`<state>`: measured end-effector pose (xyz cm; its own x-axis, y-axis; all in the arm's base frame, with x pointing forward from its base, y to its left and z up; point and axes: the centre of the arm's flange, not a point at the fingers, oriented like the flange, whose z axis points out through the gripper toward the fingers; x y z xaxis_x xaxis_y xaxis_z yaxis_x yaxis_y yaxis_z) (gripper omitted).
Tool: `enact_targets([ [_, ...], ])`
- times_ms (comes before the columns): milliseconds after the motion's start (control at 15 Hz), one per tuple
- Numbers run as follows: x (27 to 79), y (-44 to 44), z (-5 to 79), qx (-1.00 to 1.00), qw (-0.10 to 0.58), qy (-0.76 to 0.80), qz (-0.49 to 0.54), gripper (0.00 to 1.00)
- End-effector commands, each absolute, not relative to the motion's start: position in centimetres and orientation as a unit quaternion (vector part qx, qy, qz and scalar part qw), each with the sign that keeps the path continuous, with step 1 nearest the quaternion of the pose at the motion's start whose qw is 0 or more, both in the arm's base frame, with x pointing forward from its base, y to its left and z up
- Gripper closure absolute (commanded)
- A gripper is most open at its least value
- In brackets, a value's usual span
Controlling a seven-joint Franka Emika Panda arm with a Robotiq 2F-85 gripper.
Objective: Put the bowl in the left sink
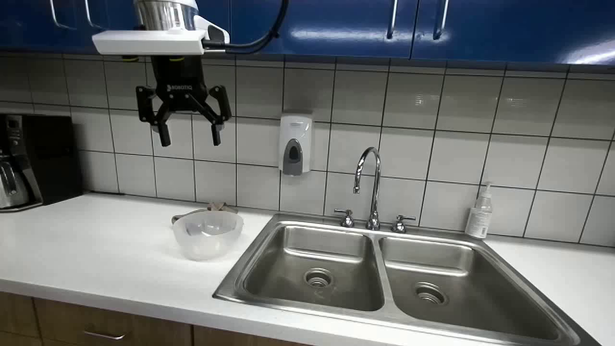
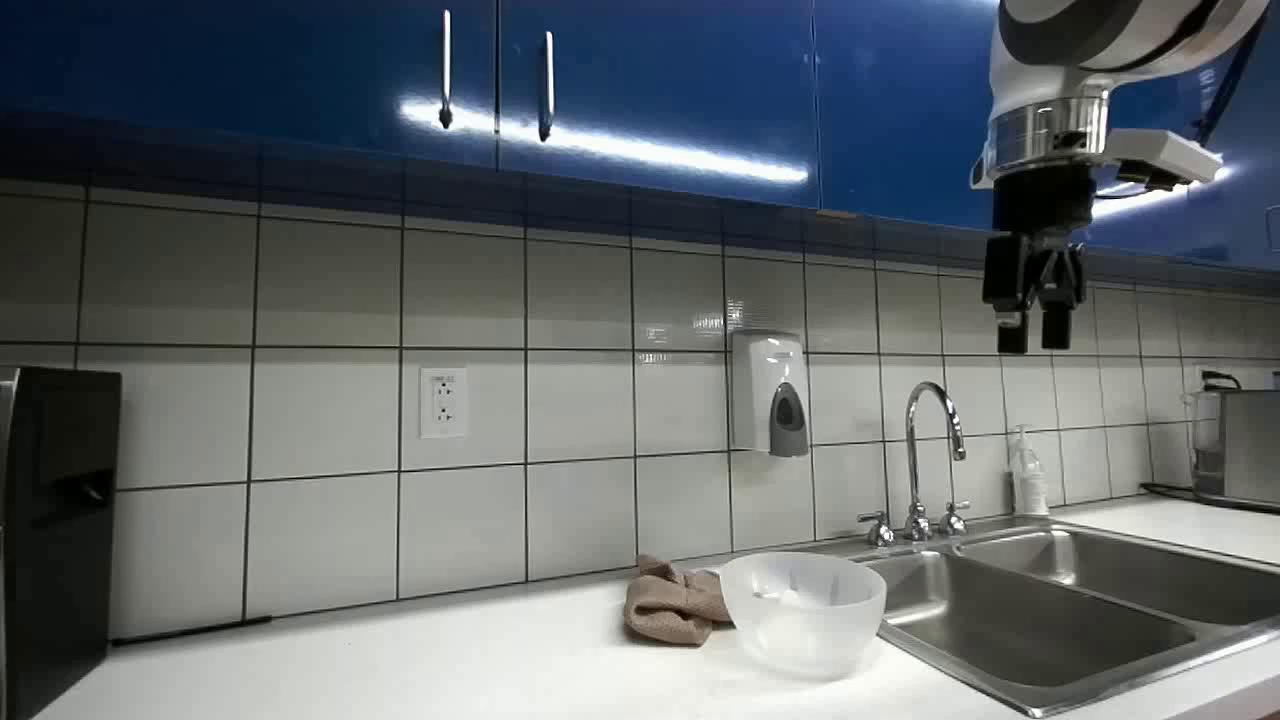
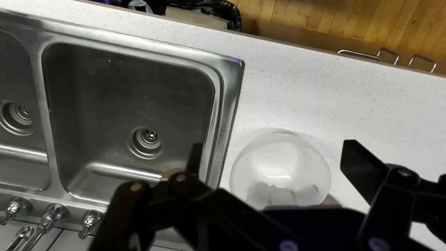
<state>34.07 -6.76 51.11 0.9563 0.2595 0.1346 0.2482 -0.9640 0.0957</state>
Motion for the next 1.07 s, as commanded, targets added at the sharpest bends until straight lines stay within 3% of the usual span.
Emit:
enact_targets([
  [0,34.1,-6.8,51.1,0.988,0.039,0.128,0.073,0.00],
  [1000,35.5,-5.0,48.0,0.987,0.039,0.139,0.071,0.00],
])
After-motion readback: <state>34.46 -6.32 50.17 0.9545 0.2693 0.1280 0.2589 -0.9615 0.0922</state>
